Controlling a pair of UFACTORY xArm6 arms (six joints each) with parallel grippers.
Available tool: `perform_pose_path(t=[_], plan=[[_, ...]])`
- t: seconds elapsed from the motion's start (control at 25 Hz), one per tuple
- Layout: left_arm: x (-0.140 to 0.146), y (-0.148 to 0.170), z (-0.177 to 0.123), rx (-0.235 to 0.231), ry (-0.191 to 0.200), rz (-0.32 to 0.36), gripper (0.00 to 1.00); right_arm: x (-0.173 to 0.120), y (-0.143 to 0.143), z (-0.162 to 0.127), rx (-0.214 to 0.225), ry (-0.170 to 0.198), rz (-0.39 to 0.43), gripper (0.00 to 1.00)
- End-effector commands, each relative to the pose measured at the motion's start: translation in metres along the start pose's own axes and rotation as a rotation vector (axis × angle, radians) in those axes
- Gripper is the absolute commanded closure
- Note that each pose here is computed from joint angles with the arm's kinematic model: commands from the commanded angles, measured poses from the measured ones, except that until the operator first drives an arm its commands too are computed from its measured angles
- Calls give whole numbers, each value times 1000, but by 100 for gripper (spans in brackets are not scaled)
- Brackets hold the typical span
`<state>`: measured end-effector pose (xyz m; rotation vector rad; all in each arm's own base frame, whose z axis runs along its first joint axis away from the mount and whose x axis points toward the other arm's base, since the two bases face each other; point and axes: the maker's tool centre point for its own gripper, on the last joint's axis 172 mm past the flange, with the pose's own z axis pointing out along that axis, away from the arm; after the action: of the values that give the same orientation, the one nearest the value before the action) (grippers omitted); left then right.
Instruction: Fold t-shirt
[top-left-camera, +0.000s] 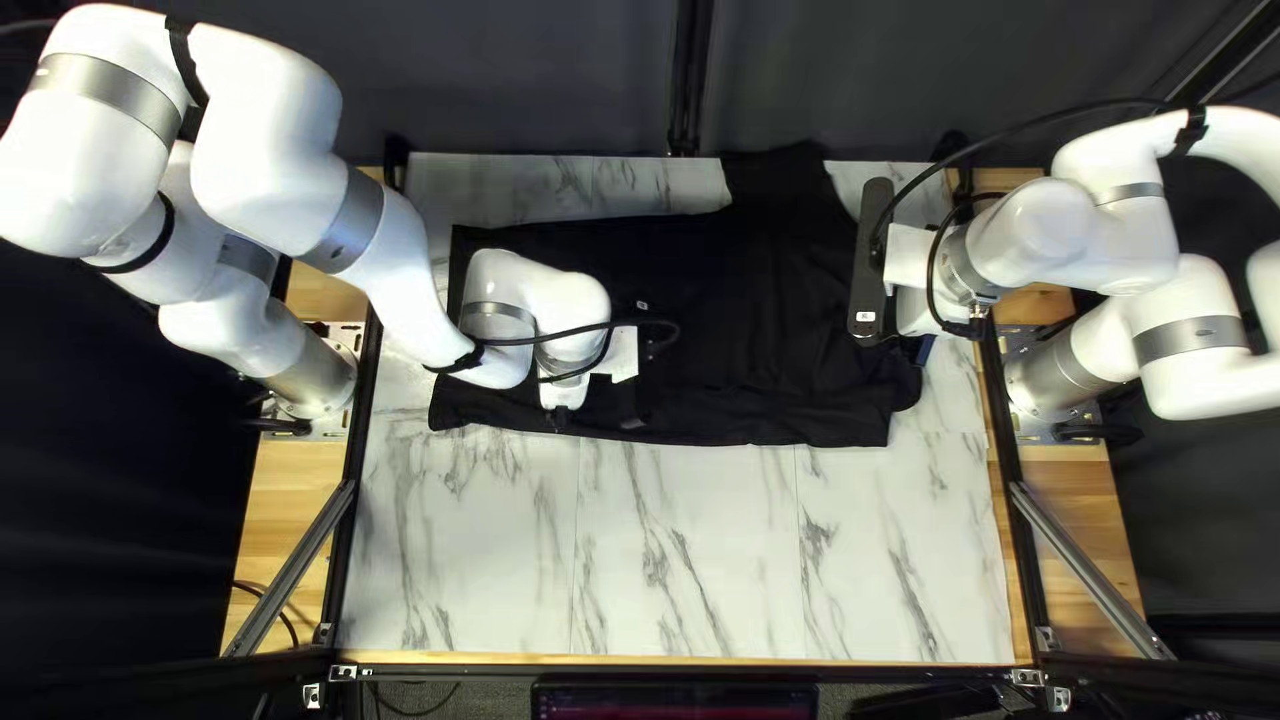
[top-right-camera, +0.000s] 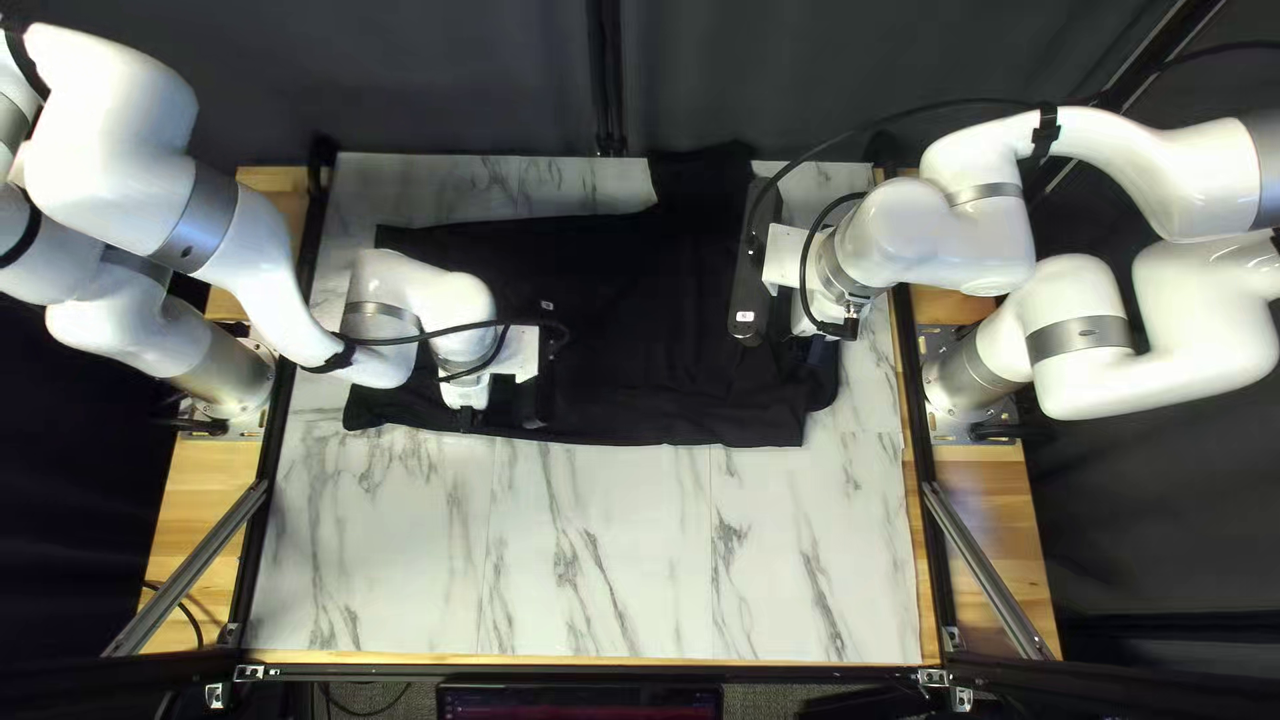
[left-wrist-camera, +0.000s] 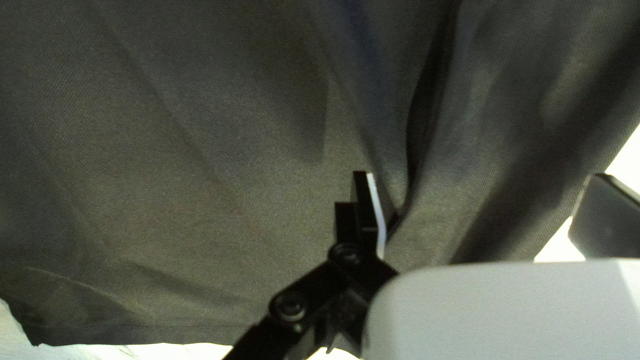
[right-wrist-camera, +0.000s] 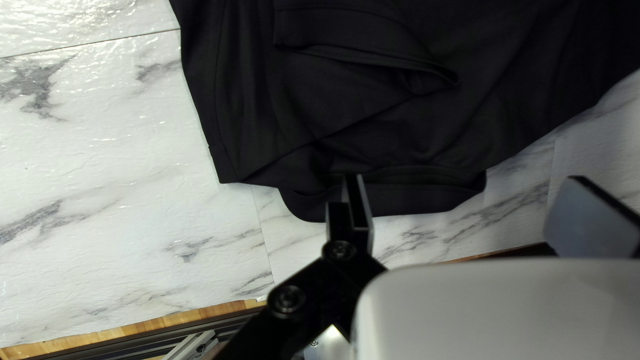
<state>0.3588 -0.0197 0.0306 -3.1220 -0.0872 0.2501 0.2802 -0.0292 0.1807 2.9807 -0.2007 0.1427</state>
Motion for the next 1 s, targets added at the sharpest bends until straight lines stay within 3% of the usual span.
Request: perform_pose_path(t=[0.04,0.6,1.0], plan=[[0,0,1,-1,0,-2,98,0,0,0,0,0,0,0],[0,0,0,0,2,0,100,0,0,0,0,0,0,0],[2,6,-27,28,16,15,100,0,0,0,0,0,0,0]])
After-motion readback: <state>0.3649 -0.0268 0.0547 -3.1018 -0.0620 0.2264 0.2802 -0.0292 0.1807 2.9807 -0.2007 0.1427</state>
